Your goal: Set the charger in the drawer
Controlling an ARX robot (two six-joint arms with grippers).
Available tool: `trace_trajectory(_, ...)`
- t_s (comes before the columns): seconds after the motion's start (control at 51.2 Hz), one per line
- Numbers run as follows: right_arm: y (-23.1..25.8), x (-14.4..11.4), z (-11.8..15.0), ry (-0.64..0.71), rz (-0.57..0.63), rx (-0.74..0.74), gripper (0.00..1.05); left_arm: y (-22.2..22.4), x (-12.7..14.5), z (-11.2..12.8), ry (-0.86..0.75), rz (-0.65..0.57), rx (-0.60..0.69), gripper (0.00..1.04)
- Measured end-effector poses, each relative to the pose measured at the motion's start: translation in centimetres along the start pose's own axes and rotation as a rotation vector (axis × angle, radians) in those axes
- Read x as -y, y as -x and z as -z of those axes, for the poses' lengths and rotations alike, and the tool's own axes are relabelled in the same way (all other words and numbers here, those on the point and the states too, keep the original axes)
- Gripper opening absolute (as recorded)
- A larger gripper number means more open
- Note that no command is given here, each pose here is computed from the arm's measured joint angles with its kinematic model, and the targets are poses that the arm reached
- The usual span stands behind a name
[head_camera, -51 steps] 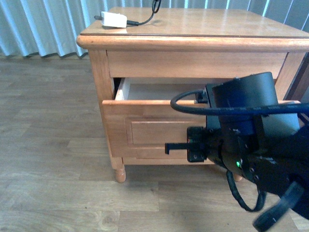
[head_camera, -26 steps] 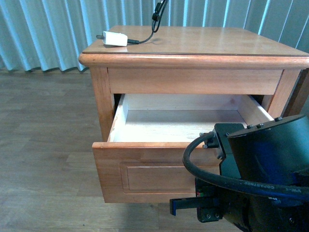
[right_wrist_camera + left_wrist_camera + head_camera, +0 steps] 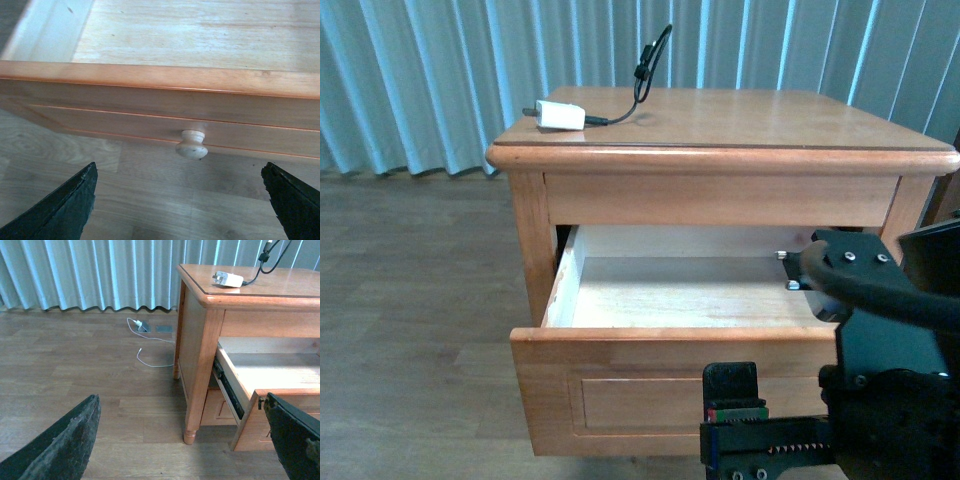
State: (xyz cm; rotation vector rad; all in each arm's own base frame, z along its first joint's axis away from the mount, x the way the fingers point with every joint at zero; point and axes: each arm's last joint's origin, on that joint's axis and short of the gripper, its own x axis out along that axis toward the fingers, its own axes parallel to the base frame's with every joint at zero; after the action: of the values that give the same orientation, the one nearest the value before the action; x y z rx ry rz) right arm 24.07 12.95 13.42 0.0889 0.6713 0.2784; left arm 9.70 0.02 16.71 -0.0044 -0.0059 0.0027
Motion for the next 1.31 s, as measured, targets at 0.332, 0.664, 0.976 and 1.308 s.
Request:
trace_trajectory(0.332,8.7,1.9,-3.3,-0.002,-0.069,0.163,0.97,0.0,0.0,0.0,0.0,0.0,0.0,0.99)
trace_trajectory(0.664,16.8,4.8,-2.0,-0.008,-0.116,0.279,0.97,0.0,0.0,0.0,0.0,0.0,0.0,0.99)
trace_trajectory(0.976,20.6,7.5,0.2,-0.07,-0.075,0.36,0.97,0.0,0.0,0.0,0.0,0.0,0.0,0.99)
trace_trajectory(1.308,20.6,7.6,0.3,-0.075,-0.07,0.362,0.97,0.0,0.0,0.0,0.0,0.0,0.0,0.99)
